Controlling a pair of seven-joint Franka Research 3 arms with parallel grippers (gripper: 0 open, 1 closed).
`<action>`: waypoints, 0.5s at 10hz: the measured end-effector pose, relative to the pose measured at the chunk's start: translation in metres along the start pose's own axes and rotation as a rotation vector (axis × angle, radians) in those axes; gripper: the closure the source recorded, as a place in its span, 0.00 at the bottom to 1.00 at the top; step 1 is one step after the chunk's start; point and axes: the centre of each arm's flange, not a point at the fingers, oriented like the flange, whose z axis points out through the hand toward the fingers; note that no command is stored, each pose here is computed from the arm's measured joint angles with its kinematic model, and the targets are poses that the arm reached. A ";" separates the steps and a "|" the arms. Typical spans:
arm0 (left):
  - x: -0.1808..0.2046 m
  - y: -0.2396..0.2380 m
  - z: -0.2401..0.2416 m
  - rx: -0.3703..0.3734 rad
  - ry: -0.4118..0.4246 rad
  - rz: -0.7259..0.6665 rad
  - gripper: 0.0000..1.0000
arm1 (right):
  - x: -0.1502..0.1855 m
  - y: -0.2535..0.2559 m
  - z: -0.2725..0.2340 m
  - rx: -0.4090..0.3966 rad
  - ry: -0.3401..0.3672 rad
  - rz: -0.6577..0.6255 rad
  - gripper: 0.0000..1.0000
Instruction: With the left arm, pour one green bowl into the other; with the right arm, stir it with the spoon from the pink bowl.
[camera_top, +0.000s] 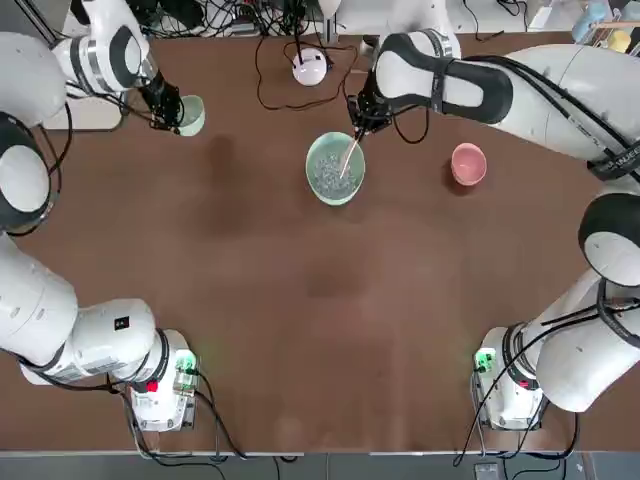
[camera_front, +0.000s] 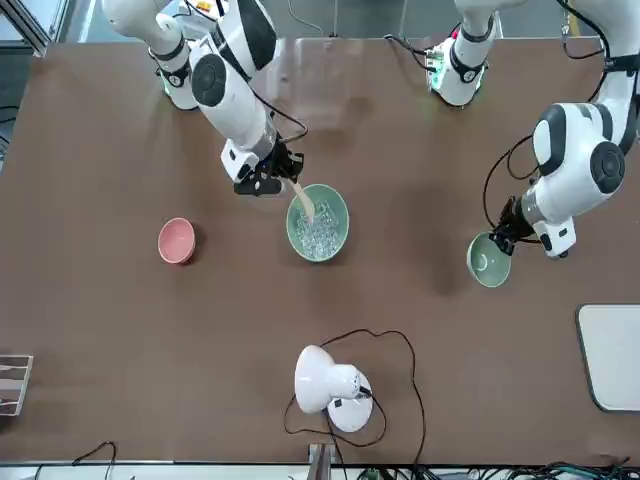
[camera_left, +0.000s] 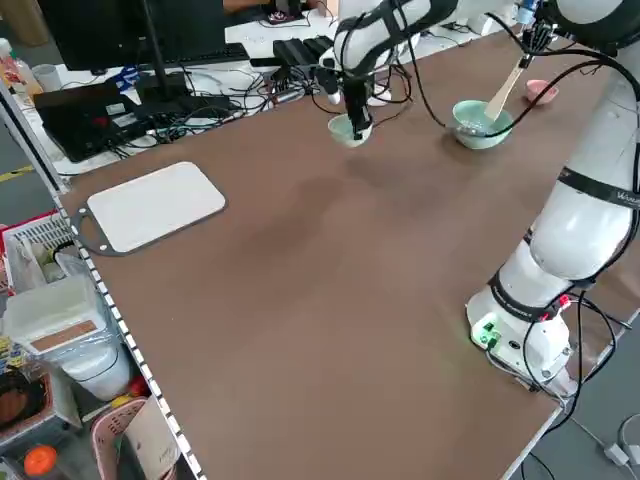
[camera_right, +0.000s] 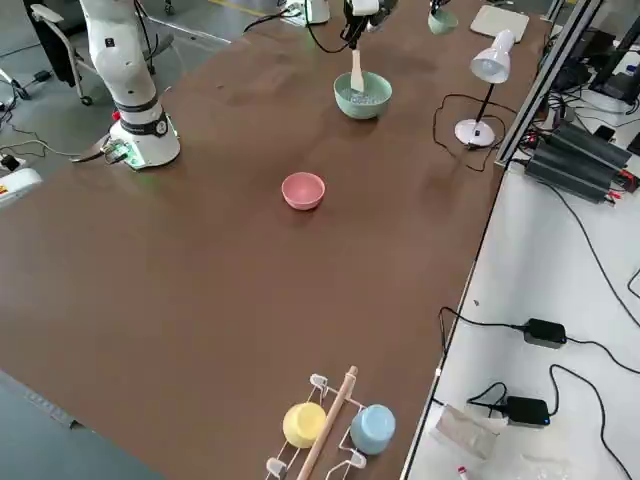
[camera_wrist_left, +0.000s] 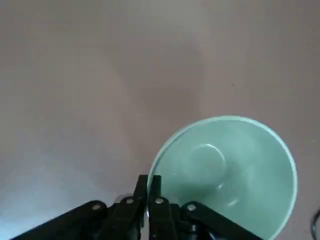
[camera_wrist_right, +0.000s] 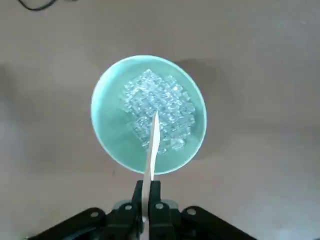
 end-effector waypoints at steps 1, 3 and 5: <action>0.003 -0.007 0.015 -0.044 0.020 -0.010 0.96 | 0.002 0.001 0.008 -0.012 0.003 0.002 0.94; 0.004 -0.020 0.048 -0.100 0.045 -0.021 0.96 | 0.007 0.001 0.021 -0.017 0.012 0.006 0.94; 0.005 -0.037 0.079 -0.113 0.051 -0.036 0.96 | 0.007 0.000 0.028 -0.022 0.013 0.004 0.94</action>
